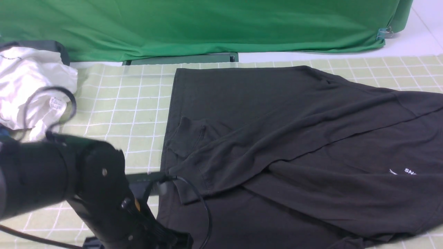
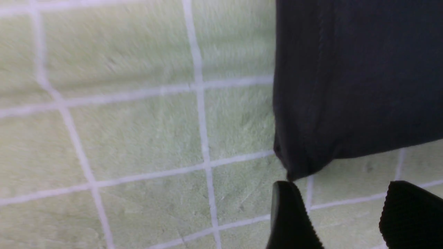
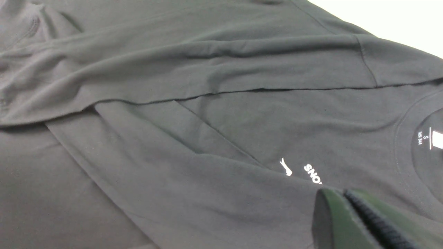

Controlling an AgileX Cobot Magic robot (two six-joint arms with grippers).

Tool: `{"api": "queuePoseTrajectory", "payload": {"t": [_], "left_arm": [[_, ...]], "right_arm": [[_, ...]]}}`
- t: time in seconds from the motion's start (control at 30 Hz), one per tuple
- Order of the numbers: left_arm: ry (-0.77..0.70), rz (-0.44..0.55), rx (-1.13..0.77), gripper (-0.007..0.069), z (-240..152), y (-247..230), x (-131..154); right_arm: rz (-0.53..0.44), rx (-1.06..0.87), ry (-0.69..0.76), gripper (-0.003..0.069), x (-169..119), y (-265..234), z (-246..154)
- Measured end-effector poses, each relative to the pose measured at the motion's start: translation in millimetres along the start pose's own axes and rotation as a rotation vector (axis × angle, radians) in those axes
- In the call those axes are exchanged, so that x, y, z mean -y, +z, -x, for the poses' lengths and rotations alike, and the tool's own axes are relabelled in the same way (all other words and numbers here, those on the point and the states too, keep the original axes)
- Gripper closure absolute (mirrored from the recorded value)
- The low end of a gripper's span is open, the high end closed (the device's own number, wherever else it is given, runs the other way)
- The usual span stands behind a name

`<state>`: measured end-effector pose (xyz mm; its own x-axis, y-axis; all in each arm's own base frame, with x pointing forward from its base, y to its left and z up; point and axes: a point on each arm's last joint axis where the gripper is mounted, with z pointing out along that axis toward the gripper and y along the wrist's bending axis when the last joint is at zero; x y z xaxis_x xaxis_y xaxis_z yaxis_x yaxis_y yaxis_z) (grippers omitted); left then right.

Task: Fold a long-sleeved shirt over a green coffee tablecloth.
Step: 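Grasp the near edge of the shirt at its hem and shoulder corners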

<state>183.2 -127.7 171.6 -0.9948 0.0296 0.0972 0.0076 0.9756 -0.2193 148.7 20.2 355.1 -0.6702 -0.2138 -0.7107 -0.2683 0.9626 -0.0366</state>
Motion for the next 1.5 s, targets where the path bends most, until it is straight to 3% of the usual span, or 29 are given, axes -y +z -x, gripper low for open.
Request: {"api": "queuePoseTrajectory", "payload": {"t": [0.4, 0.47, 0.6, 0.63, 0.67, 0.73, 0.93, 1.07, 1.2, 1.33, 1.5], "left_arm": [[-0.011, -0.026, -0.021, 0.0282, 8, 19, 2], [-0.013, -0.034, -0.008, 0.0323, 9, 19, 2], [0.027, -0.049, 0.022, 0.0499, 12, 20, 4], [0.03, -0.049, 0.022, 0.0499, 12, 20, 4], [0.049, -0.052, 0.027, 0.0564, 13, 20, 4], [0.072, -0.052, 0.027, 0.0594, 12, 20, 4], [0.149, -0.022, 0.008, 0.0599, 4, 8, 1], [0.181, -0.011, 0.012, 0.0599, -2, -1, -1], [0.208, 0.006, 0.033, 0.0599, -3, -7, -2], [0.229, 0.016, 0.05, 0.0599, -5, -11, -4], [0.257, 0.019, 0.068, 0.0599, -9, -20, -7]], "right_arm": [[0.001, -0.001, 0.0, 0.0608, 0, 0, 0], [0.002, -0.004, 0.0, 0.0608, 0, 0, 0], [0.024, -0.075, -0.006, 0.0603, -3, 0, -7], [0.026, -0.081, -0.008, 0.0601, -3, 0, -7], [0.052, -0.125, -0.024, 0.0582, -7, -1, -11], [0.081, -0.147, -0.05, 0.0544, -12, 0, -13], [0.245, -0.277, -0.25, 0.0325, -46, 24, -44], [0.283, -0.418, -0.392, 0.0302, -61, 55, -81], [0.245, -0.539, -0.488, 0.0295, -68, 86, -105], [0.147, -0.633, -0.553, 0.0267, -72, 113, -111], [0.115, -0.699, -0.658, 0.0245, -83, 136, -109]]}}
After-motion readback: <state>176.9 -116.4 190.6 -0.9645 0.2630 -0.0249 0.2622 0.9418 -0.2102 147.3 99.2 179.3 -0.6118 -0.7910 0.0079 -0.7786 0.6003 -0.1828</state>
